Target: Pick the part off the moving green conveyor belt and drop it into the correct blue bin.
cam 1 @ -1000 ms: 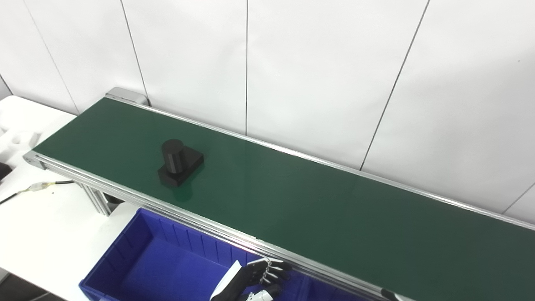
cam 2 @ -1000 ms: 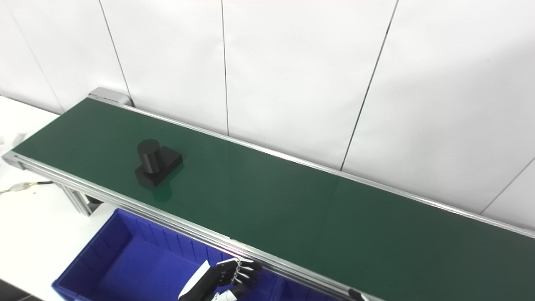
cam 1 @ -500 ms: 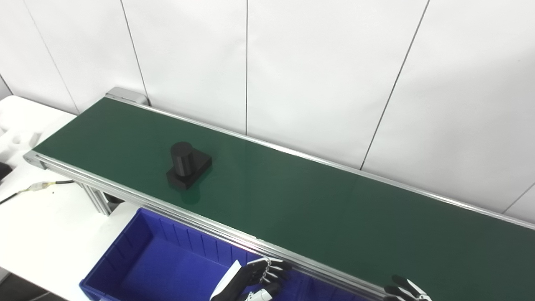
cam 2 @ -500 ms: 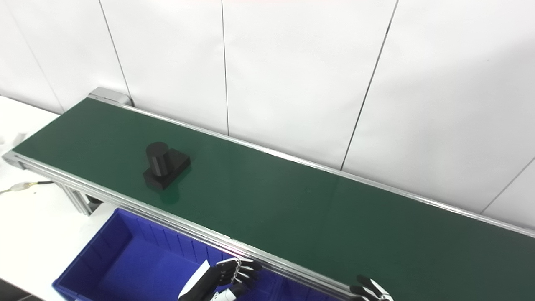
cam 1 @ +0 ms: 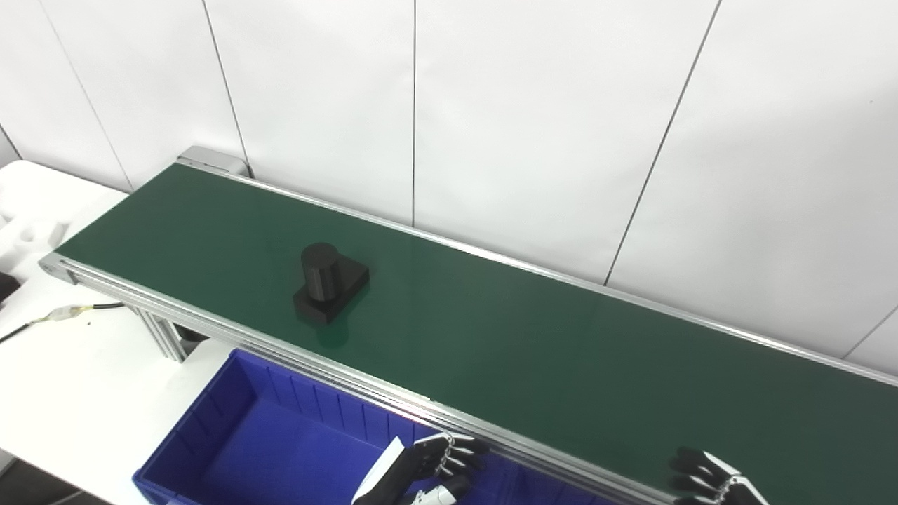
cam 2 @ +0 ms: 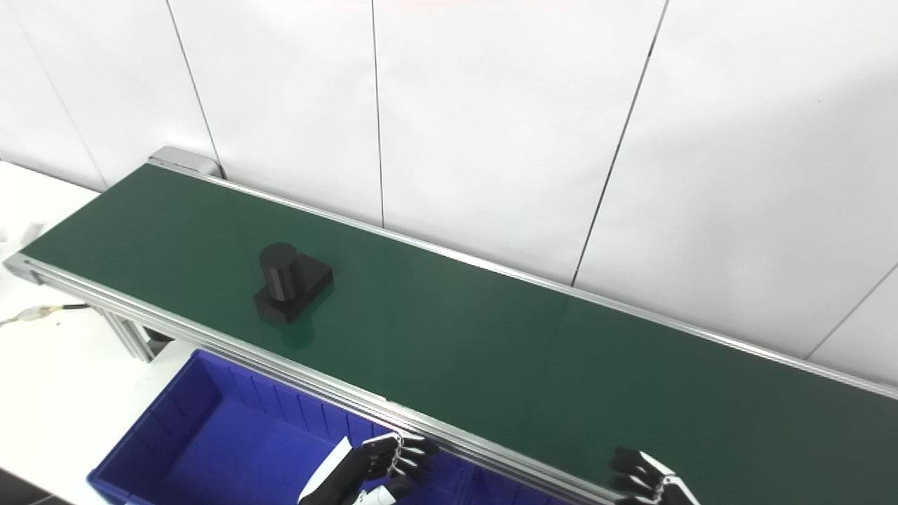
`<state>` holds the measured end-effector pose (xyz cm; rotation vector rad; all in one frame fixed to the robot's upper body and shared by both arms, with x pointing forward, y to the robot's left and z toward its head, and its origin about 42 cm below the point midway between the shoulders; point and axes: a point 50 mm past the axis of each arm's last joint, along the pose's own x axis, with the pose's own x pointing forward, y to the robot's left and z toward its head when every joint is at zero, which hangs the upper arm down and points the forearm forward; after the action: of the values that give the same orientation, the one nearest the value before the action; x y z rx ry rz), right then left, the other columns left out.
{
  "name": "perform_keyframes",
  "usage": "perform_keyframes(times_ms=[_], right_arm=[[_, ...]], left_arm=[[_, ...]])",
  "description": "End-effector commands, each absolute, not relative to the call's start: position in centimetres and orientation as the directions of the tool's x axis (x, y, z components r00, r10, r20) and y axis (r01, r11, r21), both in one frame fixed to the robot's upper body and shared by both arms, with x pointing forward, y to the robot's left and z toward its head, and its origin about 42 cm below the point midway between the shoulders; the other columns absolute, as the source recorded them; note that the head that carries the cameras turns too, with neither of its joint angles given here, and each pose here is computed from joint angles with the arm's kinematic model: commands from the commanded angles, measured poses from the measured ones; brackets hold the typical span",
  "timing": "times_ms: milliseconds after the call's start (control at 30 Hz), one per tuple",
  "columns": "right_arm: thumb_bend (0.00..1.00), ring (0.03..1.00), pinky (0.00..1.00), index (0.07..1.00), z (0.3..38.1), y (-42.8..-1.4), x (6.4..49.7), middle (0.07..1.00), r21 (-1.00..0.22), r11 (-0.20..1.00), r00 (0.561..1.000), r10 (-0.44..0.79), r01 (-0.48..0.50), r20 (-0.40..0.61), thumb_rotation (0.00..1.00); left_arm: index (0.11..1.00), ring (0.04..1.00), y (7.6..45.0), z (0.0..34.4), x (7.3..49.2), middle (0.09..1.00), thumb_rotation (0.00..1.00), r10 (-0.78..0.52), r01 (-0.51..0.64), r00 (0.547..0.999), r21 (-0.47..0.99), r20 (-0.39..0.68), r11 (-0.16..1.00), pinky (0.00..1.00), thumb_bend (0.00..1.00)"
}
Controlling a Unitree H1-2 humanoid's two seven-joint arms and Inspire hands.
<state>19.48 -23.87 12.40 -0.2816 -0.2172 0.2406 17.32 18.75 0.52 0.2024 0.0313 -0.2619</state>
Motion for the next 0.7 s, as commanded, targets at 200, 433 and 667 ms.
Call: perform_keyframes(times_ms=[200,433,667], right_arm=[[0.71,0.693,0.57,0.759,14.8,-23.7,21.2,0.737,-0.305,0.931,0.931,0.279,-0.201,0.236,0.53],[0.7,0.698,0.6,0.769,15.9,-23.4,23.2,0.736,-0.329,0.922,0.926,0.292,-0.206,0.238,0.51],[0.68,0.697,0.59,0.774,16.8,-23.0,25.9,0.735,-0.381,0.905,0.928,0.292,-0.19,0.231,0.5]], left_arm=[[0.715,0.59,18.7,1.6,18.2,0.663,0.86,-0.251,0.243,0.968,0.194,0.021,0.95,0.51,0.74],[0.713,0.59,18.7,1.4,18.4,0.661,0.86,-0.252,0.244,0.968,0.19,0.018,0.951,0.51,0.74],[0.714,0.592,18.7,1.3,18.6,0.663,0.86,-0.252,0.245,0.968,0.195,0.014,0.95,0.51,0.74]])
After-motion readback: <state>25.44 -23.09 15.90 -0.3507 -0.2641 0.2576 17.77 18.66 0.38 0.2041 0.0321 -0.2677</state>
